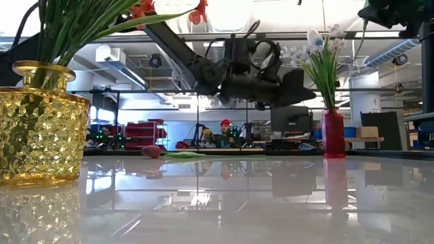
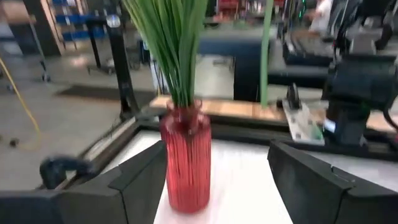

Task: Sort flowers into vase by color
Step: Put the white tulip into the red vase

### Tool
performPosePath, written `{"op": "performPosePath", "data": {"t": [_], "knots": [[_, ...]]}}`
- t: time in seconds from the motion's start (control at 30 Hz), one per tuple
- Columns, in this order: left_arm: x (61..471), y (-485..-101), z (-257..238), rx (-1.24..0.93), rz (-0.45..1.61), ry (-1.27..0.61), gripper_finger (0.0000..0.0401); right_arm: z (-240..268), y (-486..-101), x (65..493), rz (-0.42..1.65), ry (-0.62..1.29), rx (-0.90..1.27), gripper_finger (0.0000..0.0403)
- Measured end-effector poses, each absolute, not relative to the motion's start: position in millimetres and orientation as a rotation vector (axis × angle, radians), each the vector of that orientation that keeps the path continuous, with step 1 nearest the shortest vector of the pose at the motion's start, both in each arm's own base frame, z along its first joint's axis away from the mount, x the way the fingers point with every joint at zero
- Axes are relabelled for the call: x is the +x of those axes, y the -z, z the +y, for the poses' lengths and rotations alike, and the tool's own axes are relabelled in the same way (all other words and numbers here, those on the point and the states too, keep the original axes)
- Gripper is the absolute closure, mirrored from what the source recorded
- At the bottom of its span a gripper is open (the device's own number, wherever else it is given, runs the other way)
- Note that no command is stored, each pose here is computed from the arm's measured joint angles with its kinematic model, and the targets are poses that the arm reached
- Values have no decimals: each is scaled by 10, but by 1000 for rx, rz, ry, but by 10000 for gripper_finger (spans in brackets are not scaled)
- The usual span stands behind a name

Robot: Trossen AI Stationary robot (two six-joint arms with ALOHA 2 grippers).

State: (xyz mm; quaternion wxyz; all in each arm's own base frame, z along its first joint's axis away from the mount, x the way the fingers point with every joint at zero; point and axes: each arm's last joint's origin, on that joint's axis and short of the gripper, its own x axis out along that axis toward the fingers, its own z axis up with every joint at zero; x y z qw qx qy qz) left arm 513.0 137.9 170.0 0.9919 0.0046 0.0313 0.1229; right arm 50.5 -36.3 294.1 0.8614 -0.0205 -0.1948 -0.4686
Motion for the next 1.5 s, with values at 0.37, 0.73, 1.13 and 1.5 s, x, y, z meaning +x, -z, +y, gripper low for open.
{"op": "performPosePath", "data": {"t": [0.37,0.73,1.13,1.5], "knots": [[5229,-1531,1425,33,-19,-259,138,-402,-2796,529,-434,1151,-134,385],[5308,-1534,1463,49,-47,-262,139,-397,-2848,514,-489,1168,-159,385],[5315,-1383,1479,24,-108,-263,131,-469,-2849,647,-461,1207,-201,385],[5544,-1261,1542,4,-90,-262,106,-474,-2862,662,-472,1211,-206,385]]}}
